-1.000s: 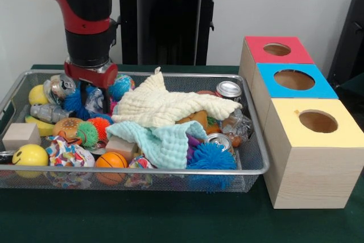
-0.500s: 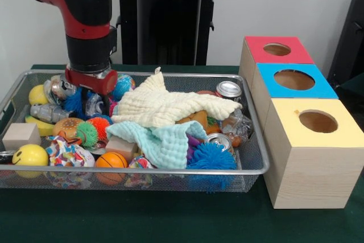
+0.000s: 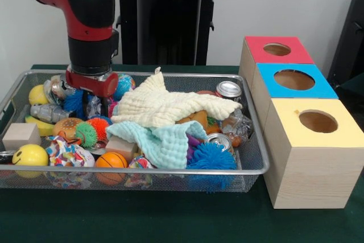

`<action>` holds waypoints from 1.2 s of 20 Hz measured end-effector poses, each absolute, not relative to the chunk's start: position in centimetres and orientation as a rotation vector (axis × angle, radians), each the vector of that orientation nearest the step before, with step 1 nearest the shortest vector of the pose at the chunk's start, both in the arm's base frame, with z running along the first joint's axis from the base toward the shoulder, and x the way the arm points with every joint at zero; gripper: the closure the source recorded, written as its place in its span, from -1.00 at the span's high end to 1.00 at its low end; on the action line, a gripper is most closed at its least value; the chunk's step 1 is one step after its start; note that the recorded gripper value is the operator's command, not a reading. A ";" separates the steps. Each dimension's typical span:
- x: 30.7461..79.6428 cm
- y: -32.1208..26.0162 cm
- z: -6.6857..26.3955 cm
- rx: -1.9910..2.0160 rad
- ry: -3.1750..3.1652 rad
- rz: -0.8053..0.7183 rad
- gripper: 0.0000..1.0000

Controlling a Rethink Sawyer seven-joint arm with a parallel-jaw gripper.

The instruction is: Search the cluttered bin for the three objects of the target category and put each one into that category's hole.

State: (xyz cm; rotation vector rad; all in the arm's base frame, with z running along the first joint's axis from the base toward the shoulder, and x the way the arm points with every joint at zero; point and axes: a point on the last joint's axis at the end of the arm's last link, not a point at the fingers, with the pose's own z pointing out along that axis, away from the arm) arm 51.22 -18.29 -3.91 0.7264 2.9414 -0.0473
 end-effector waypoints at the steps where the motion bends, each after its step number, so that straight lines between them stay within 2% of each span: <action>1: 51.2 -18.1 -4.0 0.724 2.942 -0.047 -1.00; 14: 52.0 -15.9 -4.1 0.791 2.981 -0.024 -1.00; 24: 53.2 -15.0 -1.8 0.879 3.009 -0.009 -1.00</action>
